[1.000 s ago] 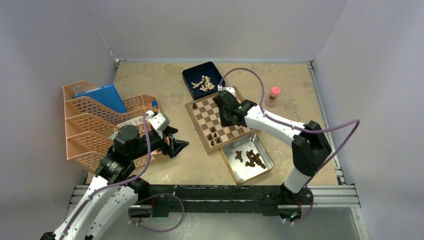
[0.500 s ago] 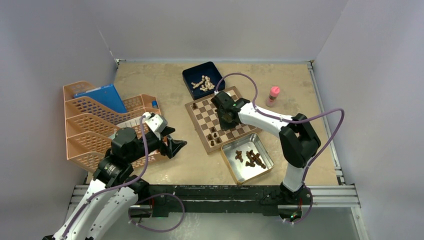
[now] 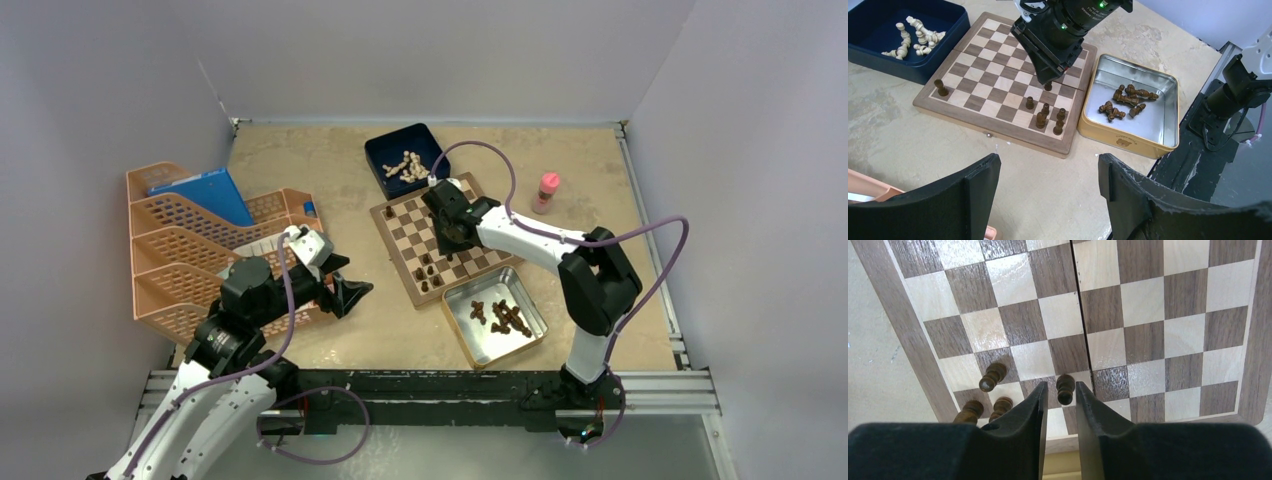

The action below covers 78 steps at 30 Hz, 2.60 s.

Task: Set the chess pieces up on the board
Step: Pick up the chess piece from the chessboard, then place the chess piece on the chessboard.

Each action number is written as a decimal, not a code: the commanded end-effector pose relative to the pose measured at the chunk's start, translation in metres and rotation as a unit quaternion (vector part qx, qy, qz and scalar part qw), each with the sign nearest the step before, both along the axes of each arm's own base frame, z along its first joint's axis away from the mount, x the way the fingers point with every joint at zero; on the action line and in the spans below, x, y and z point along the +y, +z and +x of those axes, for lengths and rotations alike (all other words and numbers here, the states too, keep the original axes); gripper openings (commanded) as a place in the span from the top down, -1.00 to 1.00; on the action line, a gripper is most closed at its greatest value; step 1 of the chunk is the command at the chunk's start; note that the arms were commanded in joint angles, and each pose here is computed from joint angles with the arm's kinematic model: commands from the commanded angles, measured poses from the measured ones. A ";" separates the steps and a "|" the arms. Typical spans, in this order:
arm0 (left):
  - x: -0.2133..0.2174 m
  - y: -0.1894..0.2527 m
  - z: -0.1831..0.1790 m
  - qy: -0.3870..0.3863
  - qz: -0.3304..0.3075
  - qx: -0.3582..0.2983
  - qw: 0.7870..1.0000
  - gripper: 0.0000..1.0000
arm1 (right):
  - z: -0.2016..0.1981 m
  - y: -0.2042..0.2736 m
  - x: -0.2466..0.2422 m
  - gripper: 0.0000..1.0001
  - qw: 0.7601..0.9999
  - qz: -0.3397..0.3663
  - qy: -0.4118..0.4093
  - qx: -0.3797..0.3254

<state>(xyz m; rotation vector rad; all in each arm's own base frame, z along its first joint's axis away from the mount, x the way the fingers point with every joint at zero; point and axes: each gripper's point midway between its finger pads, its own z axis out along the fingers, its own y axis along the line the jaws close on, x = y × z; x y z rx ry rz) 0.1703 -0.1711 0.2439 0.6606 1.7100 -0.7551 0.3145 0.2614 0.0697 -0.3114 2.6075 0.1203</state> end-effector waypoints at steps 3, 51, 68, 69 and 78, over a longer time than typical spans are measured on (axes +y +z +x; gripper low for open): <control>-0.002 0.007 0.000 -0.008 -0.005 -0.017 1.000 -0.43 | 0.014 0.013 -0.007 0.45 0.999 -0.004 -0.019 -0.044; -0.008 0.003 -0.004 -0.032 -0.003 -0.018 0.999 -0.43 | 0.113 0.040 0.090 0.74 0.990 0.057 0.017 -0.124; -0.006 0.004 -0.003 -0.025 -0.004 -0.023 0.999 -0.43 | 0.135 0.027 0.114 0.72 0.988 0.066 0.026 -0.134; -0.006 0.004 -0.003 -0.025 -0.005 -0.023 0.999 -0.43 | 0.137 0.028 0.115 0.72 0.988 0.067 0.027 -0.136; -0.006 0.005 -0.003 -0.026 -0.005 -0.024 0.999 -0.43 | 0.141 0.022 0.125 0.71 0.988 0.073 0.035 -0.132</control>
